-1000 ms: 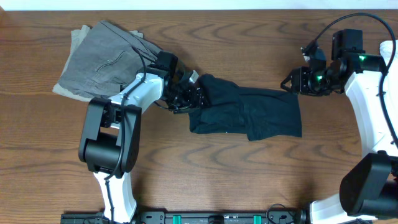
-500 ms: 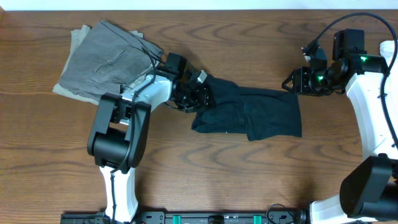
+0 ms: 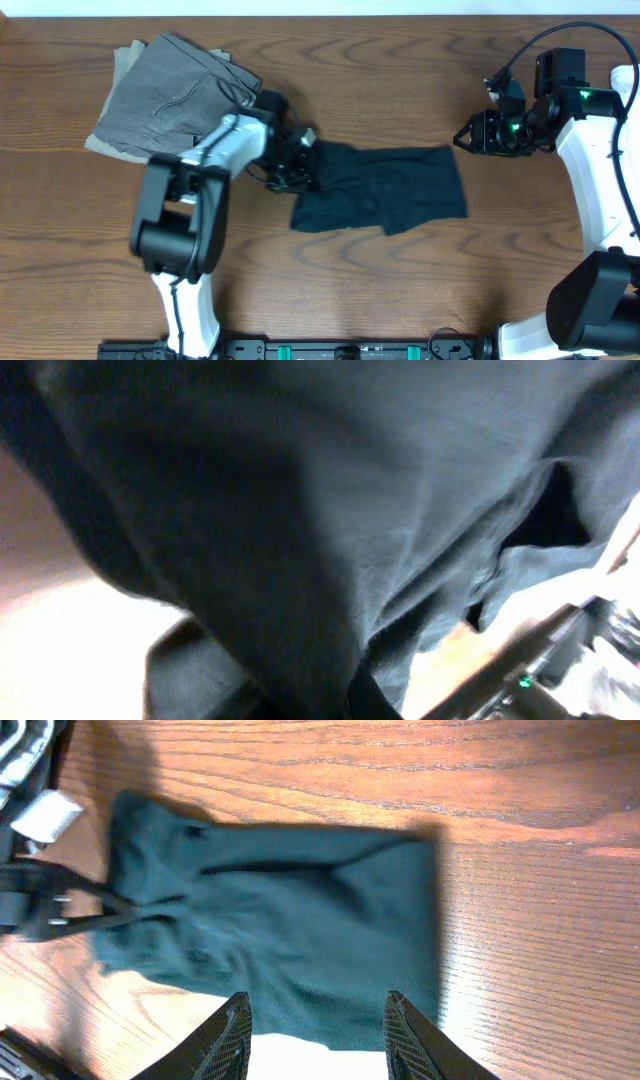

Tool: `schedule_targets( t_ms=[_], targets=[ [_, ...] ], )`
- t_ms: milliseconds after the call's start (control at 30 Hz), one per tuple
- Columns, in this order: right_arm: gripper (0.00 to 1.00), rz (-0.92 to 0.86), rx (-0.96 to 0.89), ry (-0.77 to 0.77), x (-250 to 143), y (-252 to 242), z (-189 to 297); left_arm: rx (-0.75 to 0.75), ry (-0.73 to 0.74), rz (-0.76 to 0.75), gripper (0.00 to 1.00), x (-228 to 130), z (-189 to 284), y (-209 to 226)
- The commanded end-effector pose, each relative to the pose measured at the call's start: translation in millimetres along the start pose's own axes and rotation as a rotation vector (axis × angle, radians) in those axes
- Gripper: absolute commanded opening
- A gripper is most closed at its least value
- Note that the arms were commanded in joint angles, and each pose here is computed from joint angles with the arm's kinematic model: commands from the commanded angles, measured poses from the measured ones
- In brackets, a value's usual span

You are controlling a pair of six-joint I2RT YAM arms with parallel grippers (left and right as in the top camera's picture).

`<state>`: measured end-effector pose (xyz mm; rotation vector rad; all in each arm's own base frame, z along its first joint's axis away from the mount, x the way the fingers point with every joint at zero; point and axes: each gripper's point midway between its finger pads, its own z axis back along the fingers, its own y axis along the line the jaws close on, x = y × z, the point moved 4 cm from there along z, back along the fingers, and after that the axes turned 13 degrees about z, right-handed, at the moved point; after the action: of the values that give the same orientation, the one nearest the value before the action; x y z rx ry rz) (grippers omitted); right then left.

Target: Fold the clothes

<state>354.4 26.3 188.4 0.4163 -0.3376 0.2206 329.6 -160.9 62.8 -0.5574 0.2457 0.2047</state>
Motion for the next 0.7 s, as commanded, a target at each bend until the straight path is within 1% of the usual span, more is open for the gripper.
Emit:
schedule_targets(
  t_ms=[0, 100, 200, 267, 367, 433, 567, 633, 667],
  targets=[
    [0.41, 0.026, -0.015, -0.045, 7, 1, 14, 0.127, -0.214, -0.129, 0.06, 11, 68, -8],
    [0.41, 0.031, -0.018, -0.056, 10, 1, 14, 0.138, -0.263, -0.161, 0.06, 3, 88, -20],
    [0.41, 0.032, -0.019, -0.059, 10, 0, 14, 0.131, -0.264, -0.186, 0.06, -9, 85, -37],
    [0.4, 0.031, -0.019, -0.058, 10, 0, 14, 0.148, -0.245, -0.225, 0.06, -18, 74, -48],
    [0.4, 0.032, -0.019, -0.059, 10, 0, 14, 0.212, -0.232, -0.269, 0.06, -31, 53, -63],
    [0.4, 0.032, -0.019, -0.059, 10, 0, 14, 0.259, -0.23, -0.327, 0.06, -41, 38, -73],
    [0.4, 0.031, -0.018, -0.058, 10, 1, 14, 0.353, -0.219, -0.421, 0.06, -56, 6, -86],
    [0.4, 0.031, -0.018, -0.058, 10, 1, 14, 0.367, -0.206, -0.46, 0.07, -61, -9, -92],
    [0.4, 0.032, -0.018, -0.058, 10, 1, 14, 0.369, -0.199, -0.478, 0.12, -63, -18, -95]
  ],
)
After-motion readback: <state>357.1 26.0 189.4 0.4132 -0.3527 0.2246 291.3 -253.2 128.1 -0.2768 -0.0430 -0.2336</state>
